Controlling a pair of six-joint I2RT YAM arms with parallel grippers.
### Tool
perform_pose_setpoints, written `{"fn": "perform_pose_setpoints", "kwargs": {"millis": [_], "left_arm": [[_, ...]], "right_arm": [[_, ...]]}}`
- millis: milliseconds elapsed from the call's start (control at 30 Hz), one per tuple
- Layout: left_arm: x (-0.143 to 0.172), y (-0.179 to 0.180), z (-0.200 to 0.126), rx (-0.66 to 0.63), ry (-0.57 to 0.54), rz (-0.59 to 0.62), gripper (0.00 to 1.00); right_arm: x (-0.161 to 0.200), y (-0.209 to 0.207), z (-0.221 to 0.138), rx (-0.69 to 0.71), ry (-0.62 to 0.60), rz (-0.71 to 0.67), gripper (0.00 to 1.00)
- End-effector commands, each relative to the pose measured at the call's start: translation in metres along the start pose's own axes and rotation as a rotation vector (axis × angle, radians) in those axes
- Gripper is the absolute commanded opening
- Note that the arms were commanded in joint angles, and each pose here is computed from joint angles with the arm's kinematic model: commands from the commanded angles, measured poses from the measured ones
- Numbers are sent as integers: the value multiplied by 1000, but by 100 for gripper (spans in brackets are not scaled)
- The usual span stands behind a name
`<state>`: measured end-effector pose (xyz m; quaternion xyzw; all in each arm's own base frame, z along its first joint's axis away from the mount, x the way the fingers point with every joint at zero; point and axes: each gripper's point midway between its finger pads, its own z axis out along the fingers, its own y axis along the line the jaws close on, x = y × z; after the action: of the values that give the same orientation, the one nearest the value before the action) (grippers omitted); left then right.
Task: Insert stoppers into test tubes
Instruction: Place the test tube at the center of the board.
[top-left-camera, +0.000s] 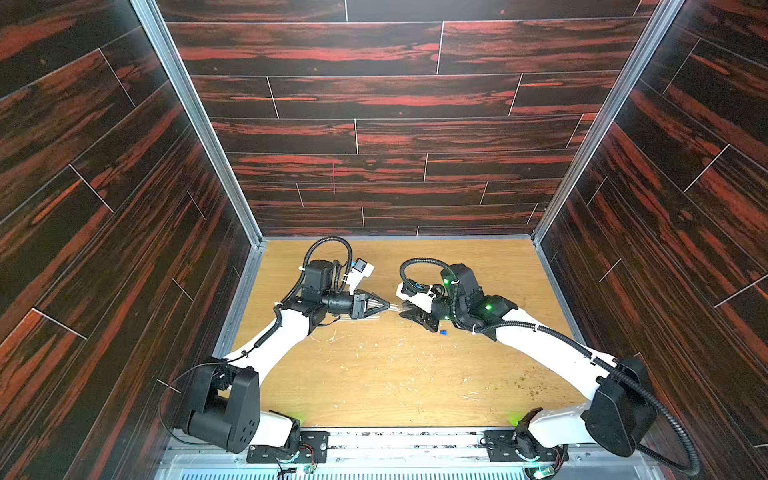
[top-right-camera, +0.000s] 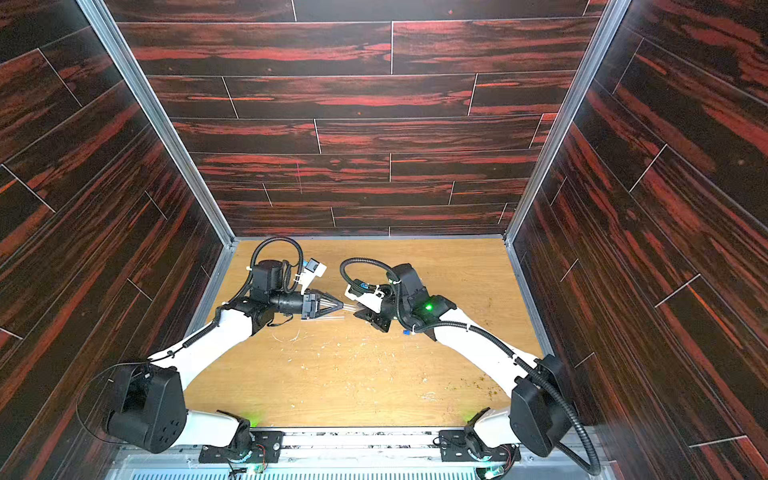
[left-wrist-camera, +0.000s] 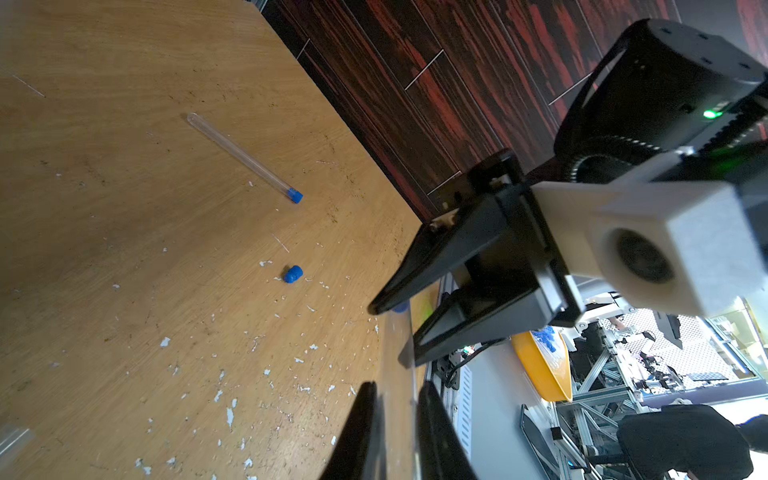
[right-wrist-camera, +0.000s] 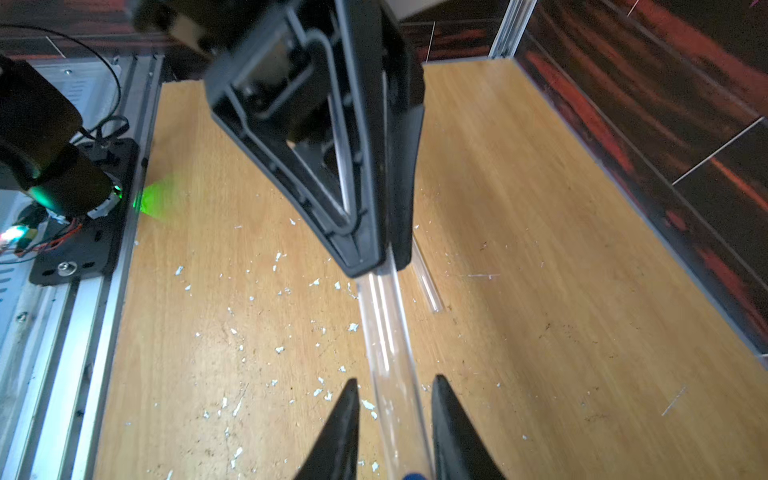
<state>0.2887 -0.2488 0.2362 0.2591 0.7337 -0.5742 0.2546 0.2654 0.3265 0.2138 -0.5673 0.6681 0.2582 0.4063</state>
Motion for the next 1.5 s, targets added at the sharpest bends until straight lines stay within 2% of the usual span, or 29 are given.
{"fn": "perform_pose_setpoints", "kwargs": {"millis": [0,167,267,333,400,433,500,600,733,867,1033,1100,1233,1467], "left_arm": [[-14,-19,-3,32,-17,91,0],[-14,-19,-3,35,-15,89,0],[-14,-19,-4,33,-16,90,0],[-14,-19,-4,29,-18,93,1],[-15,-16,-4,10,-21,91,22],[-15,-13,-5,-7,-25,92,36],[-15,-7,-8,-42,-37,95,55],[-19,2,-21,-98,-73,112,71],[-27,15,-42,-187,-117,152,86],[-15,34,-62,-324,-49,237,88],[19,56,-79,-475,147,383,88],[29,70,-88,-555,224,443,87],[58,90,-103,-640,396,508,87],[84,107,-110,-668,496,535,86]], "right_arm": [[2,3,6,-28,19,-8,31],[6,-2,8,-4,39,-5,26],[5,-3,8,2,41,-3,14],[7,-6,8,17,48,-3,10],[8,-6,7,21,54,0,10],[9,-6,7,22,56,6,10],[12,-5,5,26,63,19,10],[19,-6,1,40,63,60,10],[42,-29,-13,141,59,218,10],[76,-61,-27,295,93,393,11],[126,-97,-49,498,153,567,10],[149,-111,-61,561,166,681,10],[182,-128,-72,648,203,787,12],[211,-141,-56,651,289,860,14]]}}
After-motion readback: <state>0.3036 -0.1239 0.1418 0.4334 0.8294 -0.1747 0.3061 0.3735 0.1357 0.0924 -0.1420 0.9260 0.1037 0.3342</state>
